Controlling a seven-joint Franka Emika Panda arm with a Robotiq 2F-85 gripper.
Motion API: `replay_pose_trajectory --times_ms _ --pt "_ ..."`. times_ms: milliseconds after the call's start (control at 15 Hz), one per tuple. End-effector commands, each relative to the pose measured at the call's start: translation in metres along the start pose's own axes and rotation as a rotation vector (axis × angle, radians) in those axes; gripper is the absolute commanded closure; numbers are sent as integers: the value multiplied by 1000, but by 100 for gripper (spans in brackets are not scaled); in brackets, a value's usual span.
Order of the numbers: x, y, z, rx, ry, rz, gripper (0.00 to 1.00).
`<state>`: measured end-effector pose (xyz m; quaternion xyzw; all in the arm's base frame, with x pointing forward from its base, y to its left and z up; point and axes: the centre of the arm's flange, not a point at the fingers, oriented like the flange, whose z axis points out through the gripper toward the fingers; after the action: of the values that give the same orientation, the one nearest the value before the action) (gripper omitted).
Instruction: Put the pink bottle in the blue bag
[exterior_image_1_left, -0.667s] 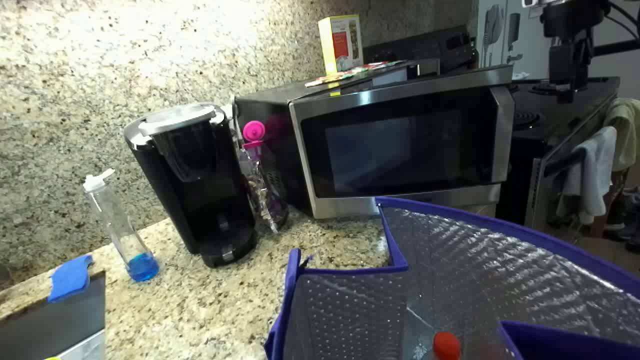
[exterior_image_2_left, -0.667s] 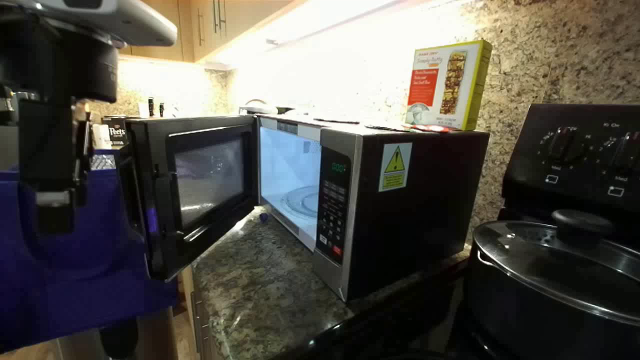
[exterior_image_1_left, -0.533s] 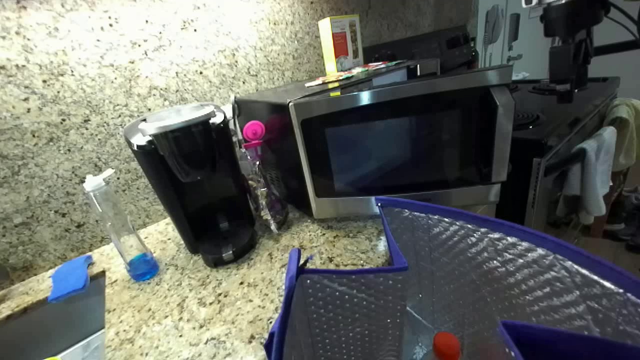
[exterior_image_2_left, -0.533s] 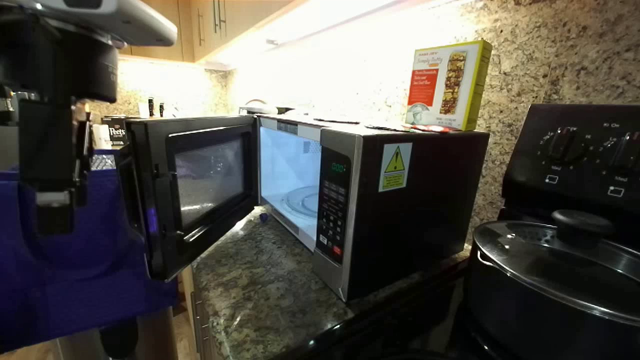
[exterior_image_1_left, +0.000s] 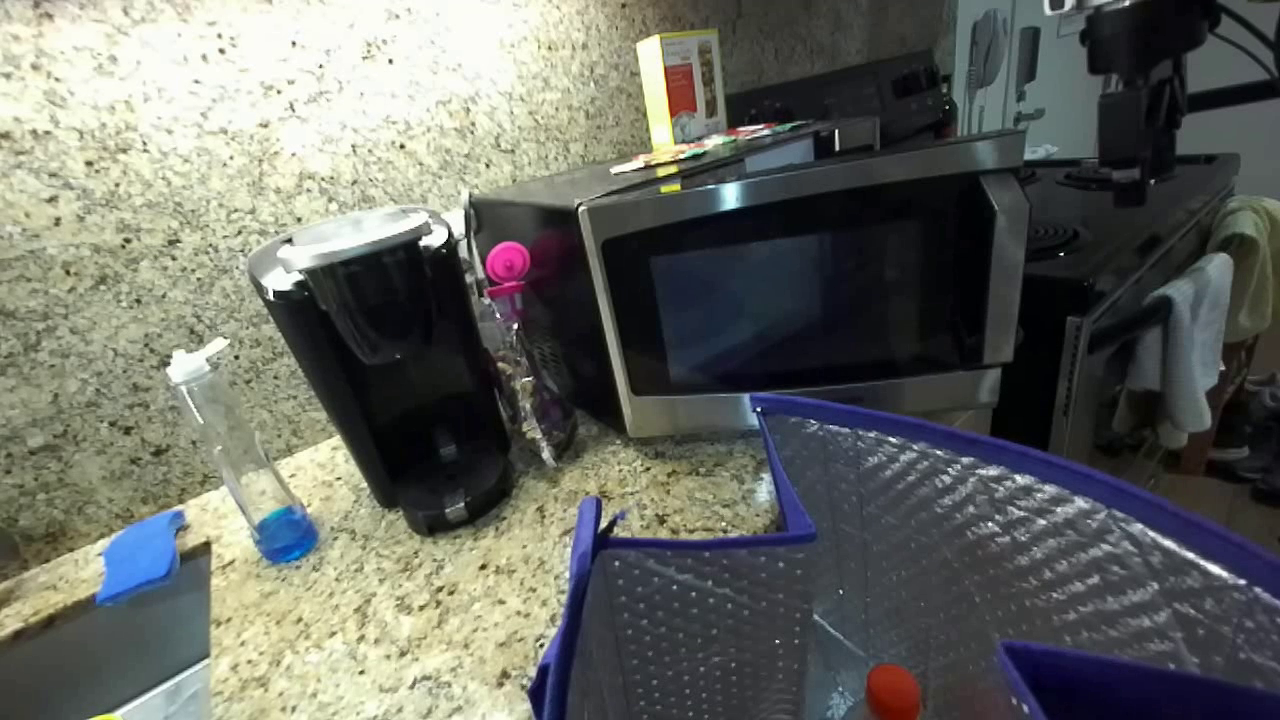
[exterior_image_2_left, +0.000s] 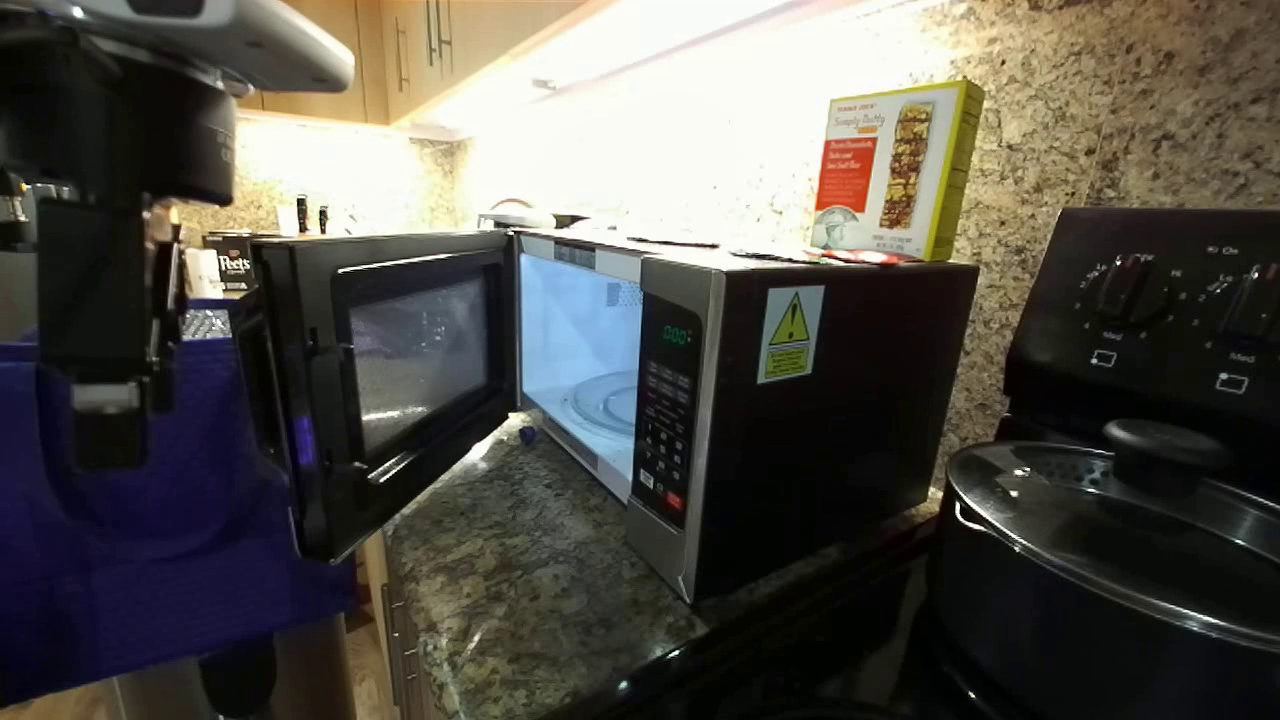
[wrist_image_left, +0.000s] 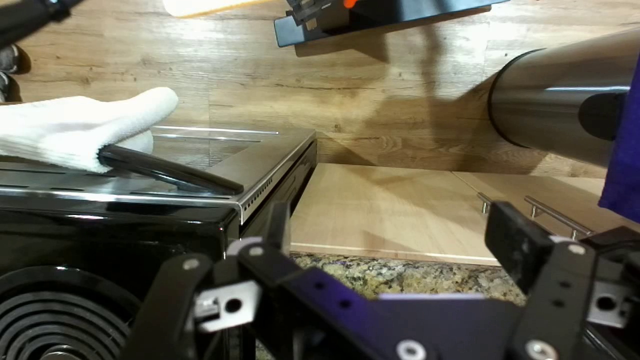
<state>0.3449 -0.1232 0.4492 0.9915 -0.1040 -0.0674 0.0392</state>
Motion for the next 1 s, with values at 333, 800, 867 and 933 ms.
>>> replay_pose_trajectory --times_ms 333,800,867,933 --pt "-4 -25 -37 -43 55 109 0" --pt "-2 -154 -170 -299 253 107 0" --pt "-5 -176 -186 -333 281 87 0" --pt "-3 -203 -200 -372 307 42 0"
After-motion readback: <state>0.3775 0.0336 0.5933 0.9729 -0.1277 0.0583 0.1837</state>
